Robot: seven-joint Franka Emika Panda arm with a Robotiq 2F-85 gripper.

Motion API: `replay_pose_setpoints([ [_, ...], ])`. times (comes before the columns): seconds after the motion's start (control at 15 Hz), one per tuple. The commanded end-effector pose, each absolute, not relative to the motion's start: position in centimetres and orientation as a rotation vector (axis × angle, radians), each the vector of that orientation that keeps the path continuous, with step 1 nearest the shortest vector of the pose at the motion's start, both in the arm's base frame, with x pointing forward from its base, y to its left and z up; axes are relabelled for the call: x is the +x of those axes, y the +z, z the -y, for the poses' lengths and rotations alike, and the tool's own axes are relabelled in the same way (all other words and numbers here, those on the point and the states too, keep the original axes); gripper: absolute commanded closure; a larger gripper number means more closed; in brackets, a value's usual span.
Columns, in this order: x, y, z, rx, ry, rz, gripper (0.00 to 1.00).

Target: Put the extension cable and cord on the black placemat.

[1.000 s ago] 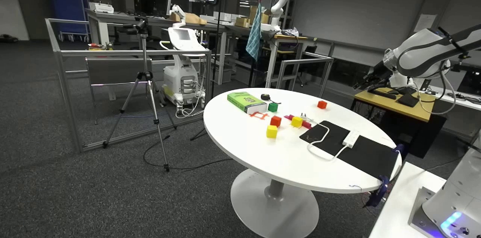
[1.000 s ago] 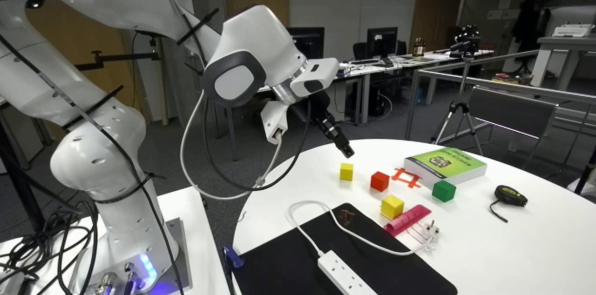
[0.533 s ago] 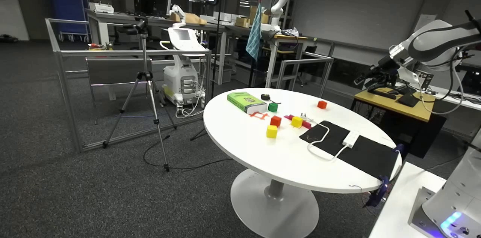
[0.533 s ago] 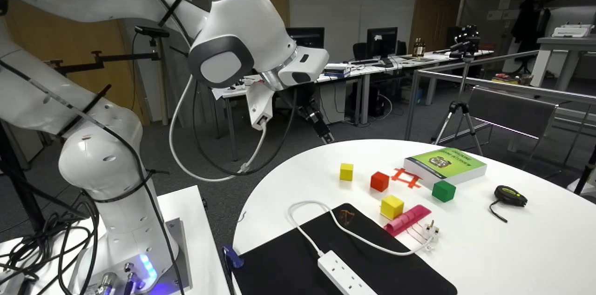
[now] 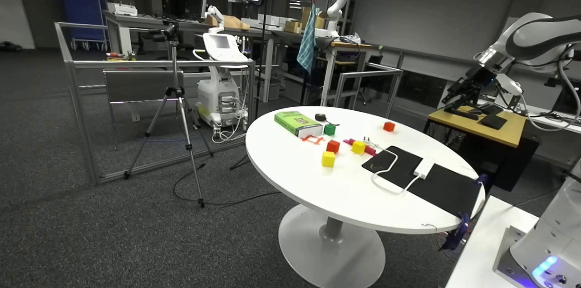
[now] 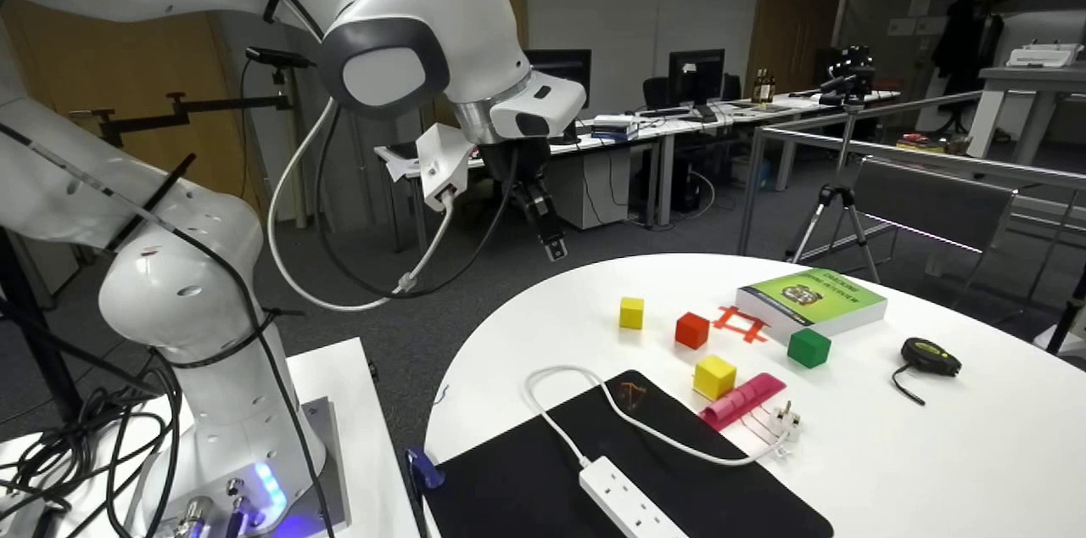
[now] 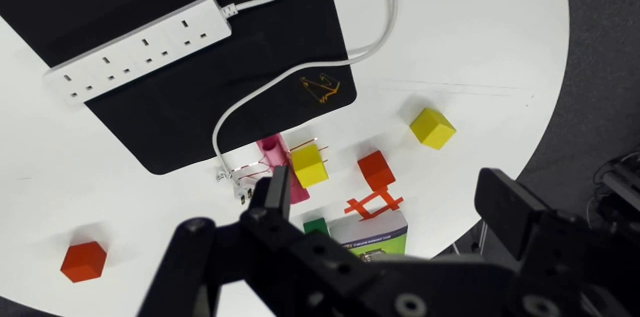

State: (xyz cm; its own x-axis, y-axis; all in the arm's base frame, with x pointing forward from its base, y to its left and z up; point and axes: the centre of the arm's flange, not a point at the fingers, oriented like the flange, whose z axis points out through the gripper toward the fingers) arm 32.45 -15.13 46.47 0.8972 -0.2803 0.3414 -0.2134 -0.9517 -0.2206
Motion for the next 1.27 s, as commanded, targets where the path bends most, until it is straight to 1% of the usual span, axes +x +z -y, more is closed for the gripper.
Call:
replay_pose_setpoints([
  [0.0,33.0,47.34,15.75,-2.976,-0.57,-0.359,0.0],
  [0.53,33.46,46.94,15.62,-3.134,-0.558,-0.282,0.0],
  [0.6,32.74,46.74,15.32,-3.096,-0.544,-0.284,0.0],
  [1.2,32.91,46.53,15.17,-3.107,-0.532,-0.271,0.0],
])
